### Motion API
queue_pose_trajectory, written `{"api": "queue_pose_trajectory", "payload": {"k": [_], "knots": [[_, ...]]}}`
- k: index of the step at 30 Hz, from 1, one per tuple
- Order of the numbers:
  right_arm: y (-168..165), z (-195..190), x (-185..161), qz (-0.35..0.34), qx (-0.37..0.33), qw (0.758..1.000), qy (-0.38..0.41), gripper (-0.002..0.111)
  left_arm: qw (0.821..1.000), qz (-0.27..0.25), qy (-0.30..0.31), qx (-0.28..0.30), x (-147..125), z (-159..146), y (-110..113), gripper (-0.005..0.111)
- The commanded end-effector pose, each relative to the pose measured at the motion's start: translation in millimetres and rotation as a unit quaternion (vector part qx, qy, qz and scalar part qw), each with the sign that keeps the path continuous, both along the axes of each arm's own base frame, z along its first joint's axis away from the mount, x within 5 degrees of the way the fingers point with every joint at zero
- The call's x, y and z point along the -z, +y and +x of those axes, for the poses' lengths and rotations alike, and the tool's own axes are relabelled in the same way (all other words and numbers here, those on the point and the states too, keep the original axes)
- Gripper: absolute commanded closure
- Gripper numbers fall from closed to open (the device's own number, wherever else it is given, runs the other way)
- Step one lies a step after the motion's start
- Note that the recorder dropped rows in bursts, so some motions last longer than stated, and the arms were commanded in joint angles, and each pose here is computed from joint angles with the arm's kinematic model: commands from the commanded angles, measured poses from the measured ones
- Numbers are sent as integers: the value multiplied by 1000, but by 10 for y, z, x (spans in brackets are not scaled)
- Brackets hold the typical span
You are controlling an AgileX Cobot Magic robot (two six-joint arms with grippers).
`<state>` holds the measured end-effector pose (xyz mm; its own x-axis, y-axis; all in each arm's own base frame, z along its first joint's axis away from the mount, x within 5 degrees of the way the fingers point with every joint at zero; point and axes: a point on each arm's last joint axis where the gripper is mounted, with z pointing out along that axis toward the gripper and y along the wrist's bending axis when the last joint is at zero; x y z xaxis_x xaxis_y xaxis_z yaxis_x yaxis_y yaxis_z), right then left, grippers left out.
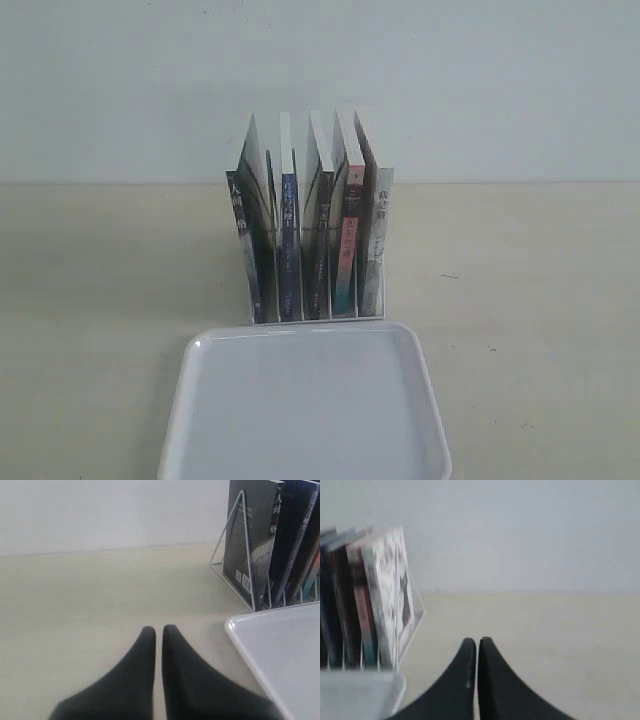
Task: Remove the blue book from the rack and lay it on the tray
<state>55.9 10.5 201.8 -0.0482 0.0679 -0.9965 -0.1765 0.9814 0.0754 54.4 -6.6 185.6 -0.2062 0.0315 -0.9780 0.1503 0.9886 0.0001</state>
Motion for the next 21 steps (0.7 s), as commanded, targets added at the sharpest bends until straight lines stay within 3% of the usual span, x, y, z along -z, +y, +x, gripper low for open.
{"api": "queue_pose_trajectory", "payload": {"k": [1, 9, 12, 16, 18, 21], "knots": [[-27, -37, -291, 19, 12, 987, -159, 107, 1000, 0, -4, -1, -14, -1, 1, 103], [-61, -136, -520, 44, 23, 955, -291, 107, 1000, 0, -4, -1, -14, -1, 1, 103], [-102, -272, -692, 80, 28, 912, -401, 107, 1000, 0, -4, -1, -14, -1, 1, 103], [-136, -454, -1075, 141, 4, 874, -465, 107, 1000, 0, -4, -1, -14, -1, 1, 103], [-133, -477, -1318, 138, 1, 885, -445, 107, 1000, 0, -4, -1, -14, -1, 1, 103], [-76, -344, -1671, 96, -3, 937, -335, 107, 1000, 0, -4, -1, -14, -1, 1, 103]]}}
